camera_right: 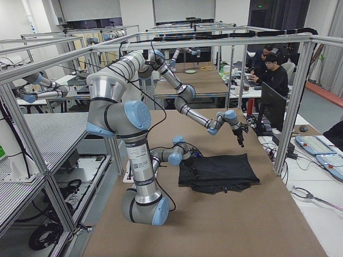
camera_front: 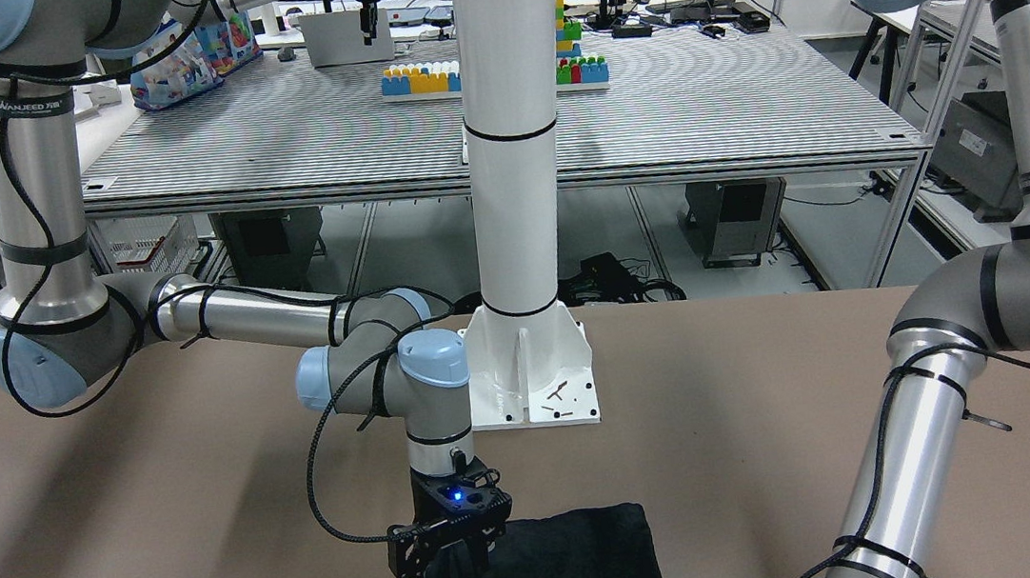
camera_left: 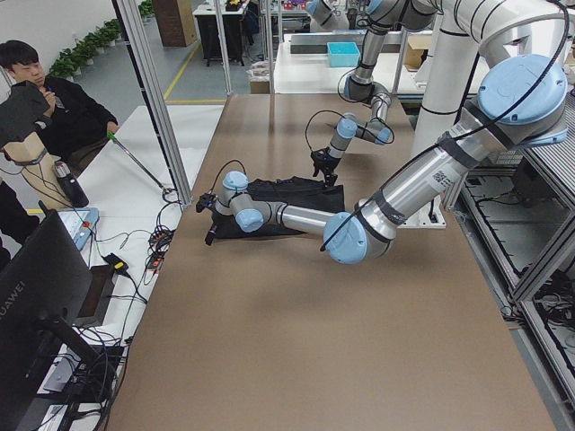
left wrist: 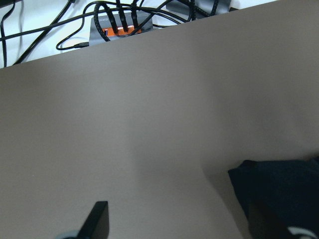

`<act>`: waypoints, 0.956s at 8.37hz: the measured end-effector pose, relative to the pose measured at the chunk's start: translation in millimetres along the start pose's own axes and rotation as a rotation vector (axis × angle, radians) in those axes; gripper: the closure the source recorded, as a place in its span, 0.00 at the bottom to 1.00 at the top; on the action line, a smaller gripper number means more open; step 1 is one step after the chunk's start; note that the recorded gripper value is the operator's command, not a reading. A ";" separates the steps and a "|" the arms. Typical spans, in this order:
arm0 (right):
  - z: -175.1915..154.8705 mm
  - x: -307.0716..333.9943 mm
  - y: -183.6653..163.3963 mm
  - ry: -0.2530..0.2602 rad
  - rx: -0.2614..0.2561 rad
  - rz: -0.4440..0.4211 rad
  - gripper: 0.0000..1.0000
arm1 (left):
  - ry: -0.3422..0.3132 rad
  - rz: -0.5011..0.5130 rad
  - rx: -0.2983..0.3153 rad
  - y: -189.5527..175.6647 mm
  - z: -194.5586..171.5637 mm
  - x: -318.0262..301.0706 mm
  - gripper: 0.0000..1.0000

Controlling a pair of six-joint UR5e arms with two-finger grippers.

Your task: Fold clothes

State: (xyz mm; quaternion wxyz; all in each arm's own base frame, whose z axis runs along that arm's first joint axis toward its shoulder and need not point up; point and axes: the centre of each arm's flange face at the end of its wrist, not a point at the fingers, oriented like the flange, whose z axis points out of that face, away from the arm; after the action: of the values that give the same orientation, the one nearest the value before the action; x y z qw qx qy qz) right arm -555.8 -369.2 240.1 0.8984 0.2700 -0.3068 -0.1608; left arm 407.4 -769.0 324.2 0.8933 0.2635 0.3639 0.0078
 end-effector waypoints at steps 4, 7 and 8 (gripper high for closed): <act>6.4 -20.2 -2.0 0.049 -0.076 -0.090 0.17 | -0.002 0.001 -0.005 3.6 2.6 -2.4 0.00; 7.2 -32.5 8.5 0.079 -0.107 -0.114 0.40 | -0.003 0.001 -0.007 5.0 3.6 -3.9 0.00; 8.3 -34.5 11.8 0.093 -0.111 -0.122 0.42 | -0.004 0.000 -0.007 5.5 4.0 -4.6 0.00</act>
State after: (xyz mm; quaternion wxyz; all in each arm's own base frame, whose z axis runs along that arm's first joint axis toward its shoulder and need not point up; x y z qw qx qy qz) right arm -585.8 -347.3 236.4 0.9138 0.2454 -0.2382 -0.2192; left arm 407.6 -767.1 332.2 0.8950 0.2604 0.3621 0.0088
